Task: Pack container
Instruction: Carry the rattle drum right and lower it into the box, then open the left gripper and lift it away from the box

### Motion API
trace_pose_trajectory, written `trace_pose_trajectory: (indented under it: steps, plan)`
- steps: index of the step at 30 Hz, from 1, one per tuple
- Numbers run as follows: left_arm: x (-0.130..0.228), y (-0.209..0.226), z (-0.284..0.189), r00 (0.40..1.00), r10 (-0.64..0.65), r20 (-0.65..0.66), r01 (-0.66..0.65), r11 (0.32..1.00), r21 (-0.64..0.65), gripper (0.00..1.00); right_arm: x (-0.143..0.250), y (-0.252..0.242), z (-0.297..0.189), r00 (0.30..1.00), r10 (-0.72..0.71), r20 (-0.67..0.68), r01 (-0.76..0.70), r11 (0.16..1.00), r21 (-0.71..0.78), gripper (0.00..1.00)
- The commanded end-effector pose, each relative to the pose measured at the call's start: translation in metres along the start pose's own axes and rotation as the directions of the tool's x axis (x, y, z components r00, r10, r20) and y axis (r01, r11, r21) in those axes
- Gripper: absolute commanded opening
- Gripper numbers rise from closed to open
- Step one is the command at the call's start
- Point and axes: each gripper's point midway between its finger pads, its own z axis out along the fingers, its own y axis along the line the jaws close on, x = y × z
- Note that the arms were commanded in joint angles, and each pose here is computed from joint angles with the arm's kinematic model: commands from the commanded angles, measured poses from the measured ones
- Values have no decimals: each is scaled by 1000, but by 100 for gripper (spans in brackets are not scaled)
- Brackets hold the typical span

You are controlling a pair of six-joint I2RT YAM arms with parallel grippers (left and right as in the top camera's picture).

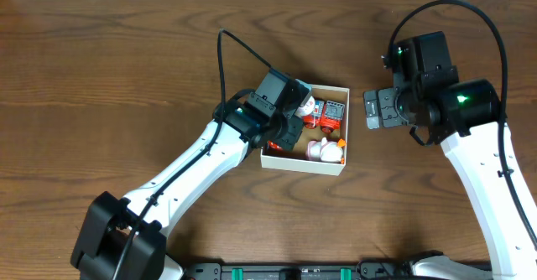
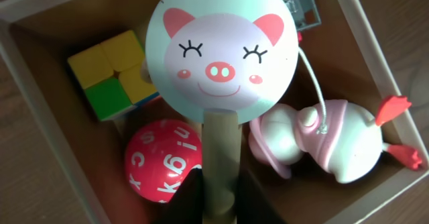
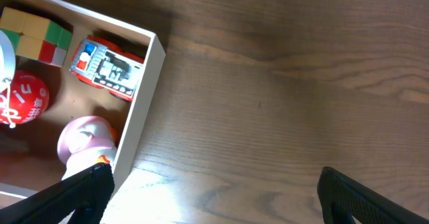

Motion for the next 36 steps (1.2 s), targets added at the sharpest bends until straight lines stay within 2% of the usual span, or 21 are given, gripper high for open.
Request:
trace_pose_trajectory:
  steps: [1,5,8,16,21,25,26,27,28,29,32,34,36]
  plan:
    - [-1,3,3,1000,1,0,-1,1000,-17,25,-4,-4,-5,1000,20,19,-20,1000,10,99]
    - [-1,3,3,1000,20,-1,-20,1000,-17,27,-4,-4,-5,1000,20,19,-20,1000,10,99]
    - [-1,3,3,1000,21,0,-21,1000,-17,34,-4,-4,-5,1000,20,19,-20,1000,10,99]
    - [-19,7,-4,995,83,61,-82,996,-24,34,-4,-4,-5,1000,20,19,-20,1000,10,99]
    - [-33,41,-20,993,34,116,-25,997,-77,34,-4,-4,-5,1000,20,19,-20,1000,10,99]
    - [-34,94,-33,988,-59,143,82,984,-161,35,-4,-4,-5,1000,20,19,-20,1000,10,99]
    - [-32,108,-36,986,-82,147,108,977,-181,40,-4,-4,-5,1000,20,19,-20,1000,10,99]
    - [-31,121,-39,982,-106,154,136,970,-201,51,-4,-4,-5,1000,20,19,-20,1000,10,99]
    - [-29,135,-43,978,-133,162,166,962,-218,71,-4,-4,-5,1000,20,19,-20,1000,10,99]
    - [-28,147,-47,973,-155,169,192,954,-231,79,-4,-4,-5,1000,20,19,-20,1000,10,99]
    - [-21,180,-58,956,-219,193,266,927,-265,80,-4,-4,-5,1000,20,19,-20,1000,10,99]
    - [-16,198,-65,945,-253,206,305,909,-283,92,-4,-4,-5,1000,20,19,-20,1000,10,99]
    - [-12,210,-69,937,-276,216,332,896,-295,98,-4,-4,-5,1000,20,19,-20,1000,10,99]
